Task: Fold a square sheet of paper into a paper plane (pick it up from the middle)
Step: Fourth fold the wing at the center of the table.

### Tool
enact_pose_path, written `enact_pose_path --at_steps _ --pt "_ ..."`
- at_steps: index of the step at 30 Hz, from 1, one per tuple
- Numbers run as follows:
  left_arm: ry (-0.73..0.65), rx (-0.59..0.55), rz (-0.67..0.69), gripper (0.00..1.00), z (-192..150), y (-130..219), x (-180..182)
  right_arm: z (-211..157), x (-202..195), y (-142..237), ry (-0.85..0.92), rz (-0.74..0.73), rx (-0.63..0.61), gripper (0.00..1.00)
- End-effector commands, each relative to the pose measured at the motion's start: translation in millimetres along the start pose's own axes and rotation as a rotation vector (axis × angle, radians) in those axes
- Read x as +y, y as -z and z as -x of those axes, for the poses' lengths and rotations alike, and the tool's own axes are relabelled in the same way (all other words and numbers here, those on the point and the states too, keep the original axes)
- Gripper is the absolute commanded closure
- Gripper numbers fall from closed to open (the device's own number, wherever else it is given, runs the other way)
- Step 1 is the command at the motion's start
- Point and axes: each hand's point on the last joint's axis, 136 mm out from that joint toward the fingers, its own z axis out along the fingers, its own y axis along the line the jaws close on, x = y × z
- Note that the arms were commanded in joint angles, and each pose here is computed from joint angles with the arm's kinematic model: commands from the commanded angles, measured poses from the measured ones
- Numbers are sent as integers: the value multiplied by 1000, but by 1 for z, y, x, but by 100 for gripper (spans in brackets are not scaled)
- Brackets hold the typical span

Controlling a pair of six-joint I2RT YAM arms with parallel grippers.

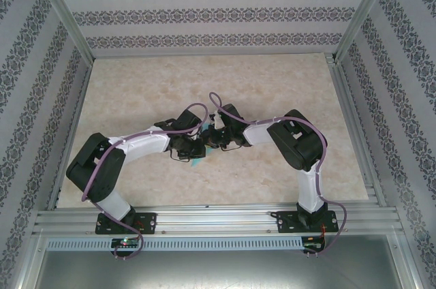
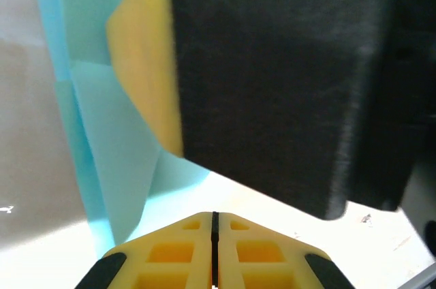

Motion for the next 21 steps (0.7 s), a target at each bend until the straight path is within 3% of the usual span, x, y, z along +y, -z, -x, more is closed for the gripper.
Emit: enact_pose_path --at_steps 1,7,13,21 --pt "36 -3 -2 89 3 -5 13 -24 -65 -10 -100 -181 36 87" --pt "29 35 -50 89 -3 -10 13 -23 -65 -10 -101 -181 38 87" --pt "47 56 84 89 -14 -12 44 -26 -67 -9 -103 -187 39 87" --pt "59 66 107 89 -25 -11 55 -27 -75 -11 -115 -208 45 87"
